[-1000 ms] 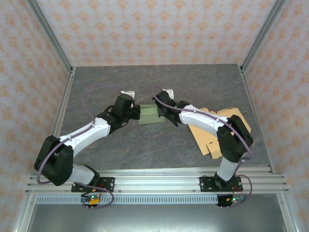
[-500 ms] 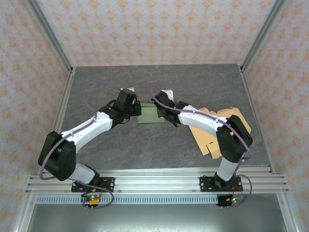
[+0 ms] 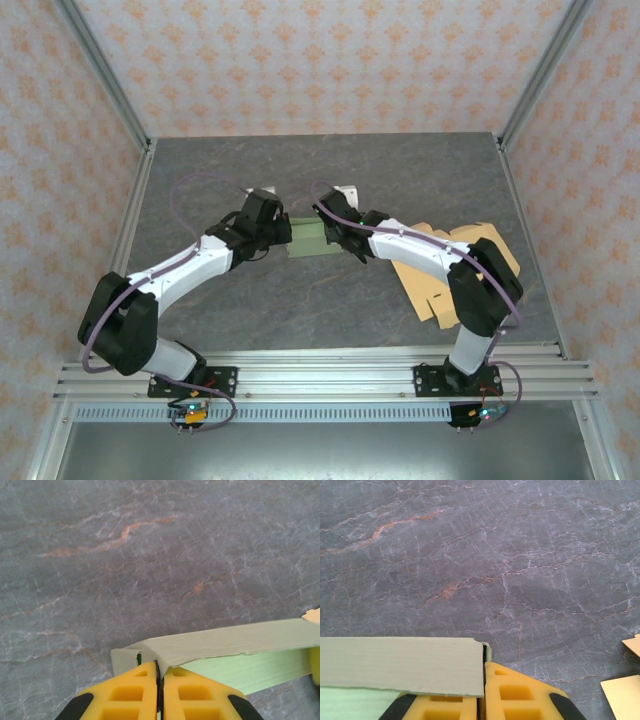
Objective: Fold the paper box
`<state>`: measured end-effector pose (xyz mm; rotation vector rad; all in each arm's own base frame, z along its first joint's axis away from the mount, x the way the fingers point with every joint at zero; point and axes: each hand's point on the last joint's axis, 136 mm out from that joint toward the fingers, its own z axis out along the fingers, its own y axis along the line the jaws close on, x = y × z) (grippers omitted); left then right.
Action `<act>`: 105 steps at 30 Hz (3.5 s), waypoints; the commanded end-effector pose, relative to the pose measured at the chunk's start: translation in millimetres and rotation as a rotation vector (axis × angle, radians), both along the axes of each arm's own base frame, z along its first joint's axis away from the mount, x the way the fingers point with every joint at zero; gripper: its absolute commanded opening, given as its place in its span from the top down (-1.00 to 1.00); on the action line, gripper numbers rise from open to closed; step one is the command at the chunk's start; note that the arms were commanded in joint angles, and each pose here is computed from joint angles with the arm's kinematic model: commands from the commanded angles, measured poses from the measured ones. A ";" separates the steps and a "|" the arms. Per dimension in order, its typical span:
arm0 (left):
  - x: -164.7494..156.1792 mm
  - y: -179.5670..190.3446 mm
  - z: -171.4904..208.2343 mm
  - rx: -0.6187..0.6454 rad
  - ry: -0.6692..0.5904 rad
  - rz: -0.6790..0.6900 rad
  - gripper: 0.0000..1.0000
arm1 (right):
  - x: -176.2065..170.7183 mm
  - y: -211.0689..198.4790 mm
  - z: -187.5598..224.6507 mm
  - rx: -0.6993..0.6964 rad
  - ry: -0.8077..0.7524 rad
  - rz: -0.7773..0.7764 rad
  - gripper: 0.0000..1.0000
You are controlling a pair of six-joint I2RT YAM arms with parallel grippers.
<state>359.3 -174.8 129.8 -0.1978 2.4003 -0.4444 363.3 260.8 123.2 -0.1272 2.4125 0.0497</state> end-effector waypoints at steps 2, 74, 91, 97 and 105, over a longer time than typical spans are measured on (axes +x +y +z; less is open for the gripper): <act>-12.7 -2.2 -1.6 -0.004 -0.038 -0.023 0.82 | -17.5 1.9 -29.7 -0.011 0.080 0.018 0.77; -31.9 -7.0 54.8 0.030 -0.259 -0.059 -0.90 | -4.9 -7.0 -47.0 1.144 0.272 -0.952 0.13; 3.8 28.9 -54.1 -0.023 -0.021 0.133 -0.61 | -4.5 -1.8 -53.0 1.128 0.295 -0.933 0.12; -13.4 45.7 -81.6 0.031 -0.002 0.162 -0.60 | 21.1 2.4 -33.5 1.195 0.297 -0.801 0.02; -16.7 54.2 -86.6 0.079 -0.003 0.172 -0.60 | 24.1 -32.6 36.4 1.034 0.166 -0.611 -0.17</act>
